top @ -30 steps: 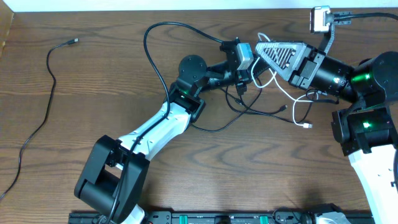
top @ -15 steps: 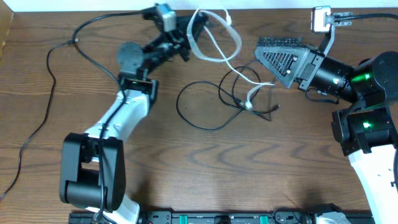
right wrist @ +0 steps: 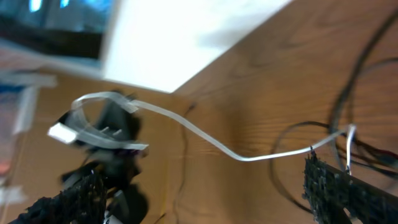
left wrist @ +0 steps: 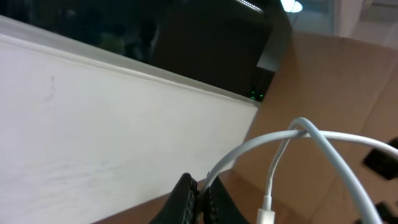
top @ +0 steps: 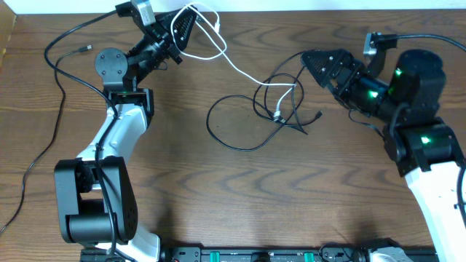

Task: Untangle cables
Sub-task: 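Carry the white cable to the upper left with the left gripper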

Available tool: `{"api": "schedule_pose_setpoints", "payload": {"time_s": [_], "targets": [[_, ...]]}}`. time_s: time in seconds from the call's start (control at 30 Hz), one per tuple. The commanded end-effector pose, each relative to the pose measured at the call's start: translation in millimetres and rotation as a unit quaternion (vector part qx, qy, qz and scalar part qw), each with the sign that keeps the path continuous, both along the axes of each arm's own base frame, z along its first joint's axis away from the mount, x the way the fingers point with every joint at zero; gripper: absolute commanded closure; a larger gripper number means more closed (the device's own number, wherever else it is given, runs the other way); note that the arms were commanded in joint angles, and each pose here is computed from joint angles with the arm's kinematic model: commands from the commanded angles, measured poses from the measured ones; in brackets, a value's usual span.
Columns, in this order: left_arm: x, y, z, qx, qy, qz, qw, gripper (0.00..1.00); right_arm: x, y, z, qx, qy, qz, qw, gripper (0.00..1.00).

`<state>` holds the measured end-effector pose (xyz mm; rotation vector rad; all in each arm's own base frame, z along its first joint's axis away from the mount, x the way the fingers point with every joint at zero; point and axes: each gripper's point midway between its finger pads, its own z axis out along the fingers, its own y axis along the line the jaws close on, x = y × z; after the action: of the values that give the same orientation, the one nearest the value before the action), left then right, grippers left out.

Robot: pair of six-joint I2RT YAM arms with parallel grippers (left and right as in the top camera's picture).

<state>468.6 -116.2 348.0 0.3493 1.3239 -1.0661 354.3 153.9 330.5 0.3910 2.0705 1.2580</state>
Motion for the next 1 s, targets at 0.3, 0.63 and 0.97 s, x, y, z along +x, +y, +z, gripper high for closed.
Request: {"api": "schedule_pose_setpoints", "payload": {"time_s": [0.3, 0.63, 0.97], "targets": [[-27, -27, 1, 0.021, 0.001, -0.092, 0.996, 0.93, 76, -18, -150, -0.097, 0.141, -0.065, 0.983, 0.06], [-29, -26, -1, 0.032, -0.005, -0.098, 0.995, 0.92, 97, -27, -186, -0.121, 0.152, -0.083, 0.977, 0.99], [10, 101, -56, 0.041, 0.118, 0.047, 0.991, 0.92, 84, -92, -210, -0.153, 0.208, -0.12, 0.959, 0.99]]}}
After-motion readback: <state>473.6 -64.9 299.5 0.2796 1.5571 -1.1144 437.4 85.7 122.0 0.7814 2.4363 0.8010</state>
